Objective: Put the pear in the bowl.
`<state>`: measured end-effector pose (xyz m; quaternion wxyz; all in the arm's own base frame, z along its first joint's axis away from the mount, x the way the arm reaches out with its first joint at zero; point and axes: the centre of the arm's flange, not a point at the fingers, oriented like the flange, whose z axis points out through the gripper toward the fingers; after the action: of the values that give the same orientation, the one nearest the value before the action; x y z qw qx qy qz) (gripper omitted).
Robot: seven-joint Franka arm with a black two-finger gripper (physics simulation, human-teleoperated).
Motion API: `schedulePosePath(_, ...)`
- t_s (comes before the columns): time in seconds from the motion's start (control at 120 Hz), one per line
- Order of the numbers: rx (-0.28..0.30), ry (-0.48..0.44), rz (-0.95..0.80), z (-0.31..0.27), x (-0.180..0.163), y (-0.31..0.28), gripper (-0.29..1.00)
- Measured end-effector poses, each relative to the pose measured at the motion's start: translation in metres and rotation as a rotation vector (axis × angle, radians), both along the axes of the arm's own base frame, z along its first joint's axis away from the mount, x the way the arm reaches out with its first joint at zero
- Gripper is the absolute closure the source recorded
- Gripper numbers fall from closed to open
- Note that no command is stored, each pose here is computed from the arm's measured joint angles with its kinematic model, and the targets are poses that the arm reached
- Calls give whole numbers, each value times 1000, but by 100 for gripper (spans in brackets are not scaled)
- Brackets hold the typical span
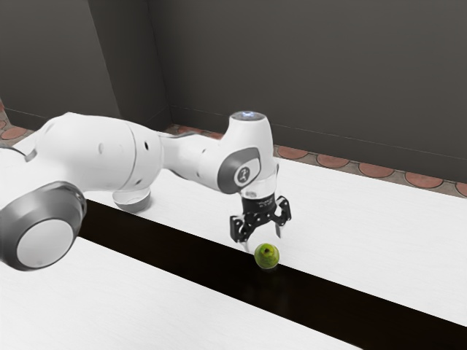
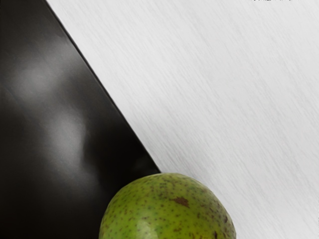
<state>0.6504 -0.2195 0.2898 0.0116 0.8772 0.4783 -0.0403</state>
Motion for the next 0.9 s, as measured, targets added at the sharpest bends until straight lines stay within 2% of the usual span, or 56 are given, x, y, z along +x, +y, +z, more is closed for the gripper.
schedulePosePath(0.717, 19, 15, 197, -34, -4, -11, 2)
schedulePosePath(0.9, 14, 15, 229, -37, -4, -11, 9)
